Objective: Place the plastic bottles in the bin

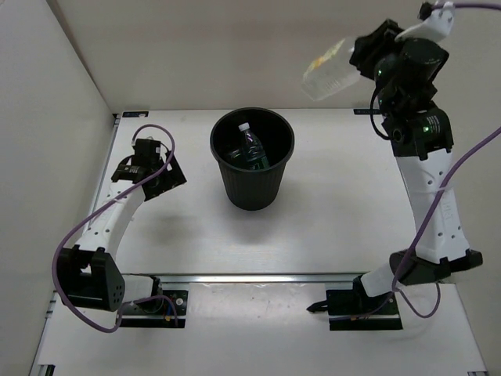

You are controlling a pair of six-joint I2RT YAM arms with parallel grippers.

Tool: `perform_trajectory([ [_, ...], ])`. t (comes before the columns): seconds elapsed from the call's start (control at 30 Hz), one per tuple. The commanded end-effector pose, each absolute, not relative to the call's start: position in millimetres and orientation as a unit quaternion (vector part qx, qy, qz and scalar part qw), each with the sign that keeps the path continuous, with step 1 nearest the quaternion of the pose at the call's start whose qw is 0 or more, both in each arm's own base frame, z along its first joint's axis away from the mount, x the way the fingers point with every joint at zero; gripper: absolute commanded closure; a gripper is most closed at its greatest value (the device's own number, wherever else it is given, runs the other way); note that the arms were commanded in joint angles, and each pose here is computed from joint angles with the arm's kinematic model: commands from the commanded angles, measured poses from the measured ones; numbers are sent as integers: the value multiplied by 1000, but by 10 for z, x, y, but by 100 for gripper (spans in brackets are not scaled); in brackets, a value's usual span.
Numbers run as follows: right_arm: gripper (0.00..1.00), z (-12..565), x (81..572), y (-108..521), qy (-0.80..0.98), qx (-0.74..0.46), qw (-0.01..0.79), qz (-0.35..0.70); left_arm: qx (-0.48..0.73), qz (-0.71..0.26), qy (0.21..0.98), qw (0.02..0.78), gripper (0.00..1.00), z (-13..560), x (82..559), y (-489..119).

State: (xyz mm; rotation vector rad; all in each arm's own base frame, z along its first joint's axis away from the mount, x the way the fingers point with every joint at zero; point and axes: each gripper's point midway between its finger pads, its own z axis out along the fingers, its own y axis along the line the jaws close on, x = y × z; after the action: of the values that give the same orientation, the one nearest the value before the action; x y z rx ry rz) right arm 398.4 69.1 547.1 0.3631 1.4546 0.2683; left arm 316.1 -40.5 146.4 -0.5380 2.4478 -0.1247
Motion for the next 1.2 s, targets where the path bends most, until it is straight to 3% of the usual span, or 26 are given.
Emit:
perform_trajectory([
  [0.0,100,5645,4182,904,661,108,738,89,-212,-54,914,340,1,1621,3220,-360],
  [0.17,100,5646,4011,1593,663,32,732,154,-218,-49,911,346,1,1672,3254,-306],
  [0.43,100,4529,4097,2277,746,-22,623,236,-215,-59,910,350,2,1728,3297,-348],
  [0.47,79,4540,4078,2352,748,-30,620,234,-214,-58,910,350,1,1725,3313,-350],
  [0.5,52,4442,4083,2425,762,-39,603,233,-213,-57,909,354,1,1758,3327,-344],
  [0.53,39,4405,4094,2436,767,-50,599,226,-215,-58,908,355,1,1778,3333,-349],
  [0.57,13,4404,4102,2460,769,-58,594,227,-211,-57,908,356,1,1787,3342,-361],
  [0.6,1,4423,4093,2494,768,-62,593,232,-211,-61,909,354,2,1788,3338,-376],
  [0.77,1,4574,4036,2330,750,-64,621,221,-218,-61,902,368,2,1888,3373,-339],
  [0.97,0,4568,3812,1650,760,-27,613,213,-229,-45,892,386,2,2060,3403,-222],
  [1.17,1,3082,3514,269,863,147,461,143,-216,-40,891,397,2,2220,3481,-260],
])
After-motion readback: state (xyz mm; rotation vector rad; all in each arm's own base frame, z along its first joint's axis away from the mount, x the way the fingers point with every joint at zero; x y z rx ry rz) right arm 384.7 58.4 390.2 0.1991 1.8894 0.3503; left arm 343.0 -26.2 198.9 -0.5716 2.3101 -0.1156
